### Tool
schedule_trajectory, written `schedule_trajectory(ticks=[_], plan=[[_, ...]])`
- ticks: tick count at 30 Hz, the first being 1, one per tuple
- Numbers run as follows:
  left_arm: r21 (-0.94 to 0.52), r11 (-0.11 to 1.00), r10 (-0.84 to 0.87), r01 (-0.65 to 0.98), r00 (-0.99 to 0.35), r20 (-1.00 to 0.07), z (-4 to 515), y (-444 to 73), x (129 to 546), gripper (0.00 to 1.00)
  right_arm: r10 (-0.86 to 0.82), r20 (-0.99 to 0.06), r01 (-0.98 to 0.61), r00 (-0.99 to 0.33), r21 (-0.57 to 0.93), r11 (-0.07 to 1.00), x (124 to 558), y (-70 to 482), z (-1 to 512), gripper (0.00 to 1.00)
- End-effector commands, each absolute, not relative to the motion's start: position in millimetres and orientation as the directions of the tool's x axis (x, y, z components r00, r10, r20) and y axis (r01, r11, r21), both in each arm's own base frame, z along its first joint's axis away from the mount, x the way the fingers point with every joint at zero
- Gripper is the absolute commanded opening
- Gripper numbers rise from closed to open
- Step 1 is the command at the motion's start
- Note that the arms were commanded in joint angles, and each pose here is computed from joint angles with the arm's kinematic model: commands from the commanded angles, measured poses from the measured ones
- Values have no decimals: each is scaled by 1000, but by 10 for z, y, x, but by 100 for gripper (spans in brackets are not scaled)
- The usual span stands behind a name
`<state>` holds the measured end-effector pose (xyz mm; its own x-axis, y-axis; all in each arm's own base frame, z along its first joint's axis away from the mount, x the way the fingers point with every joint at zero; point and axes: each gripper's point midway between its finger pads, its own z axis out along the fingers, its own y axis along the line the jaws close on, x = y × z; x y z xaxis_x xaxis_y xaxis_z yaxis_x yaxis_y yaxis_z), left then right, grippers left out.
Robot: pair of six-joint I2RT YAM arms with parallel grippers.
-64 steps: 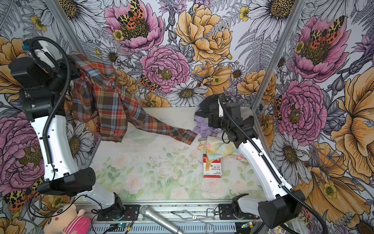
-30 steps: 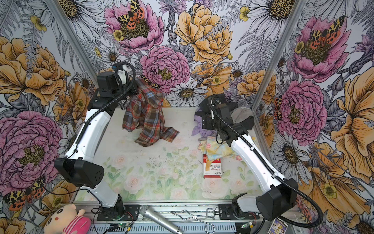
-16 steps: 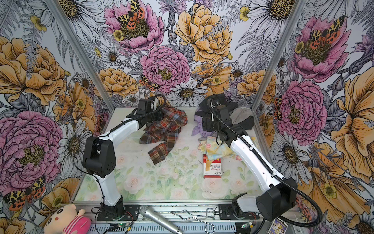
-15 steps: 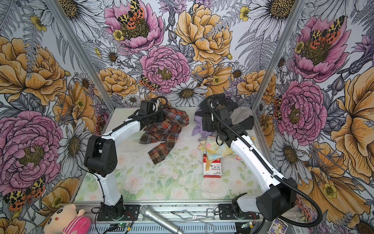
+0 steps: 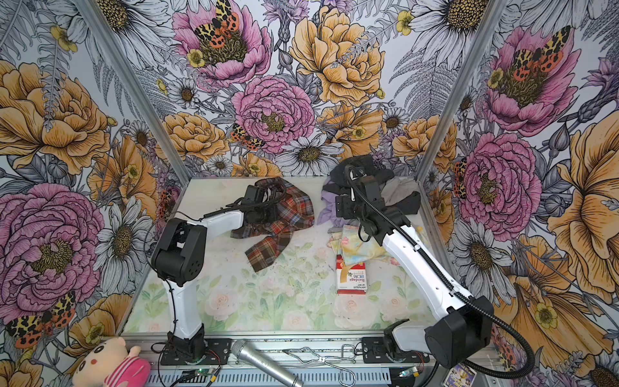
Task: Pick out a specific cloth from the pile
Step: 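Lower the plaid shirt onto the table with the left gripper, then open the left gripper and release the plaid shirt on the table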
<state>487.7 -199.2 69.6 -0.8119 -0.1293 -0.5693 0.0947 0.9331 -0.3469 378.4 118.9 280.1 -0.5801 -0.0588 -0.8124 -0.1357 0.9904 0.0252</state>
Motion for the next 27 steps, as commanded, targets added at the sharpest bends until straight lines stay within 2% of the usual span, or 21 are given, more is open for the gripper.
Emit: schedule_trajectory(ticks=[1, 8, 17, 27], plan=[[-314, 950, -177, -4, -833, -525, 426, -1686, 4828, 0, -20, -843, -133, -537, 61, 989, 3769, 1184, 2975, 92], [-337, 936, -272, -106, -824, -497, 284, -1286, 4770, 0, -16, -844, -146, -535, 74, 987, 3762, 1225, 2983, 92], [-406, 874, -452, -266, -752, -479, 404, -800, 4796, 0, 17, -857, -182, -514, 129, 975, 3748, 1371, 3017, 92], [-345, 893, -425, -289, -795, -432, 498, -356, 4837, 0, 17, -865, -290, -502, 187, 939, 3709, 1957, 2869, 92]])
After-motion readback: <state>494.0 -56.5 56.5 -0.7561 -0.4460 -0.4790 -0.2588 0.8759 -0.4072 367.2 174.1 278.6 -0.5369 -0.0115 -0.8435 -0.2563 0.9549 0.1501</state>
